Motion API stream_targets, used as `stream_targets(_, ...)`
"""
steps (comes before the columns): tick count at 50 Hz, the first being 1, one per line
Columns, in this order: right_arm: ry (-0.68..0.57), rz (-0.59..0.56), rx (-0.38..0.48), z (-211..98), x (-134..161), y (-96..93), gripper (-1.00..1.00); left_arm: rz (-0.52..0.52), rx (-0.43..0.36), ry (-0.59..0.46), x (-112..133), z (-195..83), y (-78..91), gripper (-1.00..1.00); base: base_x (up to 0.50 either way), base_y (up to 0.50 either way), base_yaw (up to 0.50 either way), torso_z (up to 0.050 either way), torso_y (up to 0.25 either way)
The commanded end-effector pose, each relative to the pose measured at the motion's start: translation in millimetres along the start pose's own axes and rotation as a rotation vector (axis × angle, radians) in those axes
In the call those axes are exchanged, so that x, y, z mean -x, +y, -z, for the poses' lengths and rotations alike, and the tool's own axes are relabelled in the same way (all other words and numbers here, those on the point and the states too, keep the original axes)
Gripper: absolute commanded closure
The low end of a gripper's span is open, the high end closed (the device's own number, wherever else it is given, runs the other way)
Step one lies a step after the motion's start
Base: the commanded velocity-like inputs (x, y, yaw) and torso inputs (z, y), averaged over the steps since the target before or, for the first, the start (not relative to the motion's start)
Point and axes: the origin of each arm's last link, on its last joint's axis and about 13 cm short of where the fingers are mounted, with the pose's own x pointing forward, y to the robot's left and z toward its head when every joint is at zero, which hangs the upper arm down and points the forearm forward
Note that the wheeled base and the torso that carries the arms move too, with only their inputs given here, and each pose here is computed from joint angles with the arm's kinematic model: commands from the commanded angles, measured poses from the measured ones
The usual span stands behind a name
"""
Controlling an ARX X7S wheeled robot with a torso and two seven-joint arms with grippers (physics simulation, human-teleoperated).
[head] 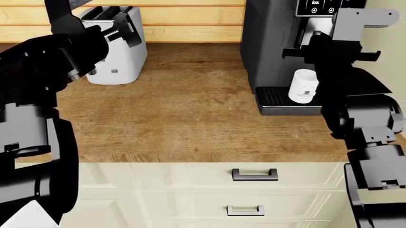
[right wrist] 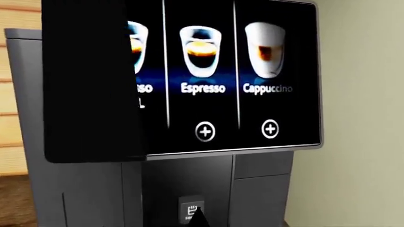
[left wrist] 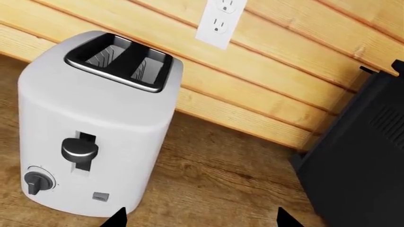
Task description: Pick the mug from the cabinet, place it under the coffee machine dispenser, and press the start button.
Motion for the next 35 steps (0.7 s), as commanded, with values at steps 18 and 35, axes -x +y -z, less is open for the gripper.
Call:
stream_targets(18,0.006,0.002,-0.005,2,-7,2.7,1.00,-0.001,0.004,-0.001,-2,0,1.0,-1.00,0.00,0.00,0.00,0.000,0.000)
stream_targets(35,0.025,0.015,-0.012,8,-16,5.2,1.00,-0.002,0.004,0.000,-3,1,1.2,-1.00,0.00,0.00,0.00,0.000,0.000)
